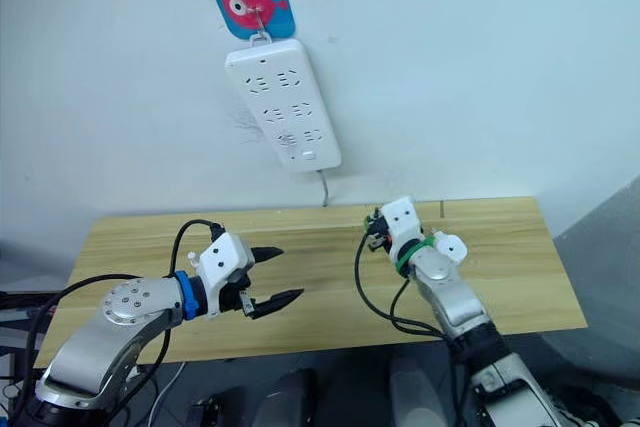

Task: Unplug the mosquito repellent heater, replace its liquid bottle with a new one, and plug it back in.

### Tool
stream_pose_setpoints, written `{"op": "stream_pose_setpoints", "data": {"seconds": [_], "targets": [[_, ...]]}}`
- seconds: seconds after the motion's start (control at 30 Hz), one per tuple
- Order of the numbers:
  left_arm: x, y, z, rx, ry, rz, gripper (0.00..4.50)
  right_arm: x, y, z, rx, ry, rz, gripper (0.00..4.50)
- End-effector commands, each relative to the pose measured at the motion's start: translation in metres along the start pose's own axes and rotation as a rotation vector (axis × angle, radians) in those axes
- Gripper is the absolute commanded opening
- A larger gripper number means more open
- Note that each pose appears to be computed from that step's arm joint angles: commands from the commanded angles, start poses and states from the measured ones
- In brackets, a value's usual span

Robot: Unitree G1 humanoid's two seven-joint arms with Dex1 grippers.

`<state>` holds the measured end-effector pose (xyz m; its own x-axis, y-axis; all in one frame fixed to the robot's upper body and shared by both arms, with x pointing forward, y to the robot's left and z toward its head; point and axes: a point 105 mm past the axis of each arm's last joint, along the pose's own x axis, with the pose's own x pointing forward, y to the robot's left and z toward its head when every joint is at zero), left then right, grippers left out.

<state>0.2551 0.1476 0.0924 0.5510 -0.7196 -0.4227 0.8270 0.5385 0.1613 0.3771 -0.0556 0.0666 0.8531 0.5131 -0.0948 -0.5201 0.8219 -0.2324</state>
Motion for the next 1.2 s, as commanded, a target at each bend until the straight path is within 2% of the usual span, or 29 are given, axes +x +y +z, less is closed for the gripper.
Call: {"op": "stream_pose_setpoints", "data": {"seconds": [0.03,0.27,0.4,0.5,0.63,0.77,0.97,1.1,1.2], "targets": [[-0.005,-0.001,0.007,0.012,-0.023,0.004,4.50,0.010,0.003,-0.002,-0.027,-0.037,0.008,0.83],[-0.008,0.001,0.007,-0.017,-0.038,0.050,4.50,0.014,0.004,-0.025,0.019,0.015,0.020,0.83],[-0.011,-0.004,0.008,-0.045,-0.044,0.043,4.50,0.011,-0.005,-0.030,0.101,0.016,-0.019,2.15],[-0.010,-0.002,0.011,-0.052,-0.067,0.052,4.50,0.007,-0.012,-0.019,0.116,-0.036,-0.032,3.18],[-0.012,0.004,0.010,-0.046,-0.068,0.097,4.50,-0.005,-0.009,0.007,0.118,-0.132,0.035,4.46],[-0.026,0.014,-0.009,-0.125,-0.056,0.260,4.50,-0.037,0.007,0.044,-0.012,-0.199,0.225,4.46],[-0.053,0.015,-0.047,-0.255,-0.033,0.465,4.50,-0.082,0.017,0.079,-0.115,-0.161,0.464,4.46],[-0.078,0.004,-0.078,-0.366,-0.021,0.575,4.50,-0.107,0.027,0.089,-0.198,-0.096,0.629,4.46],[-0.096,0.002,-0.101,-0.422,0.008,0.673,4.50,-0.112,0.029,0.092,-0.239,-0.064,0.671,4.46]]}}
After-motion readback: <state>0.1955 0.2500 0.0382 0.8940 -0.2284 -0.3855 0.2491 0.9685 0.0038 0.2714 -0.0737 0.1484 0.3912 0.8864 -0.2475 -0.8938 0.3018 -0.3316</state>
